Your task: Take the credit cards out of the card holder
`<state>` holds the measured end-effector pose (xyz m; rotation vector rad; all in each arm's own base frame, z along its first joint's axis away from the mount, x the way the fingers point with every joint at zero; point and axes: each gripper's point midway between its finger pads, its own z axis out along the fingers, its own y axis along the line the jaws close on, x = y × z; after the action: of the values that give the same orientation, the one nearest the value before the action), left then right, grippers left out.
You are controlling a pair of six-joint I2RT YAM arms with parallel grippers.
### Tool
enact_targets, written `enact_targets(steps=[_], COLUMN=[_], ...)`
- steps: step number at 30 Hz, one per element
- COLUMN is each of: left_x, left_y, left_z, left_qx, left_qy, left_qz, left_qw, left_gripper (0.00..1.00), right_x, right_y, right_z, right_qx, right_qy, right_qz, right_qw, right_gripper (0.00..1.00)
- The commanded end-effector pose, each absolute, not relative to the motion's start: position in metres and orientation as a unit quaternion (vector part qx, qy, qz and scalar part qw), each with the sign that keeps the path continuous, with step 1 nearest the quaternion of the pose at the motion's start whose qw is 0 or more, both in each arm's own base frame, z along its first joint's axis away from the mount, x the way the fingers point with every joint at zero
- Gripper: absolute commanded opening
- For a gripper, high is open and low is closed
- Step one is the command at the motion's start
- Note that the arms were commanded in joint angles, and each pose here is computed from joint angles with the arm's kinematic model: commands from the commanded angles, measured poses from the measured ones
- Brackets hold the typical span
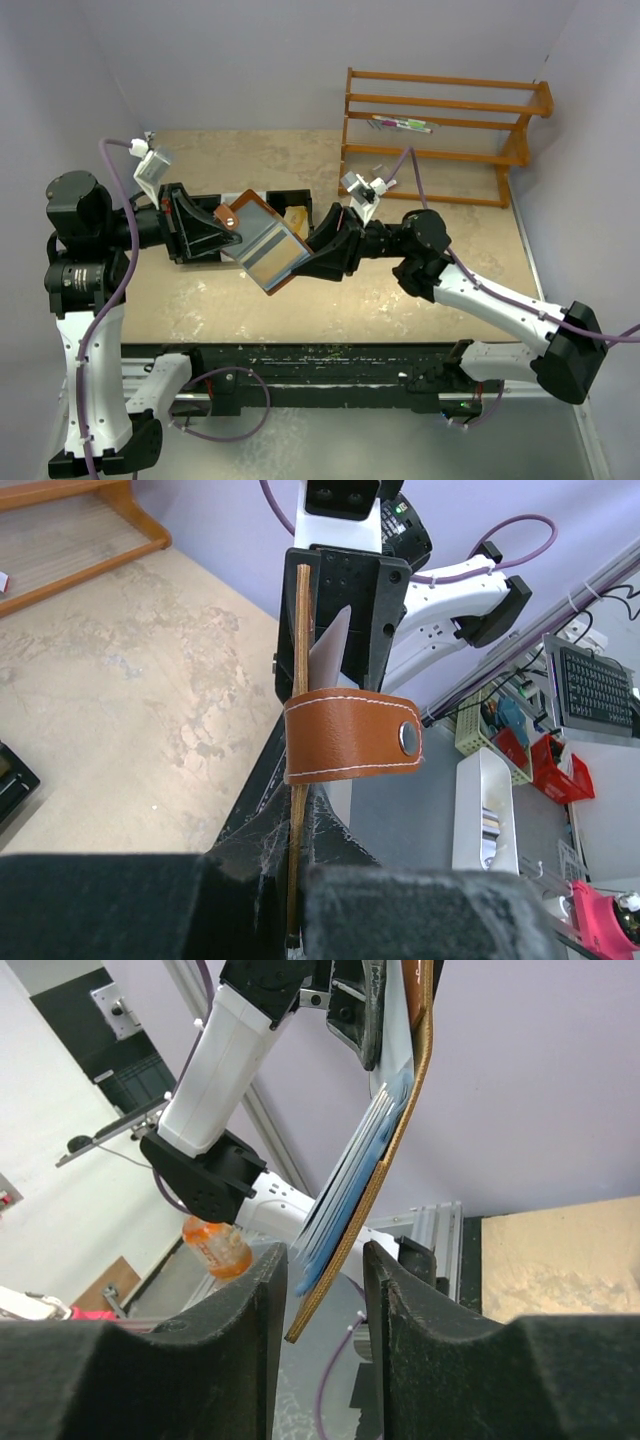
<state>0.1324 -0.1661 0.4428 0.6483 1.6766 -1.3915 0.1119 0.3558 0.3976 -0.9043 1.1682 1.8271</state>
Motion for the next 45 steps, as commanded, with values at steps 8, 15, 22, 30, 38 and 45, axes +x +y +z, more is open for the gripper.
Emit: enact_targets(steps=[8,15,22,30,38,45], left_x=[0.123,0.12,0.12,0.123,0.128,0.122], left_y=[-0.167,-0.167,-0.167,-0.167,-0.166,-0.167], left_z=[0.457,0.46,0.461,0.466,0.457,0.452], left_qx=[0.285,0.288,0.286,0.279,0.277,0.276], left_qy=[0.653,0.651,0.651,0.651,0.658,0.659], left_qz=[-0.55,-0.551,-0.556,-0.56,-0.545,-0.566], left_qw=[0.436,0.436,0.432,0.429,0.439,0.412], left_gripper=[0.0,0.0,0.0,0.0,0.0,0.0], right_x=[0.119,0.144,0.151,0.114,0.138,0.138], right_y=[0.357,0.357,0.35,0.345,0.362,0.361], right_z=[0.417,0.424,0.431,0.445,0.436,0.445], right_qx=[-0.335,-0.297,-0.28,-0.332,-0.287,-0.277], right_qy=[0.443,0.47,0.466,0.395,0.449,0.429], right_qz=[0.724,0.69,0.675,0.711,0.706,0.714], right_qw=[0.409,0.464,0.499,0.478,0.466,0.479], right_gripper=[0.24,0.23,0.27,0.17,0.17,0.17])
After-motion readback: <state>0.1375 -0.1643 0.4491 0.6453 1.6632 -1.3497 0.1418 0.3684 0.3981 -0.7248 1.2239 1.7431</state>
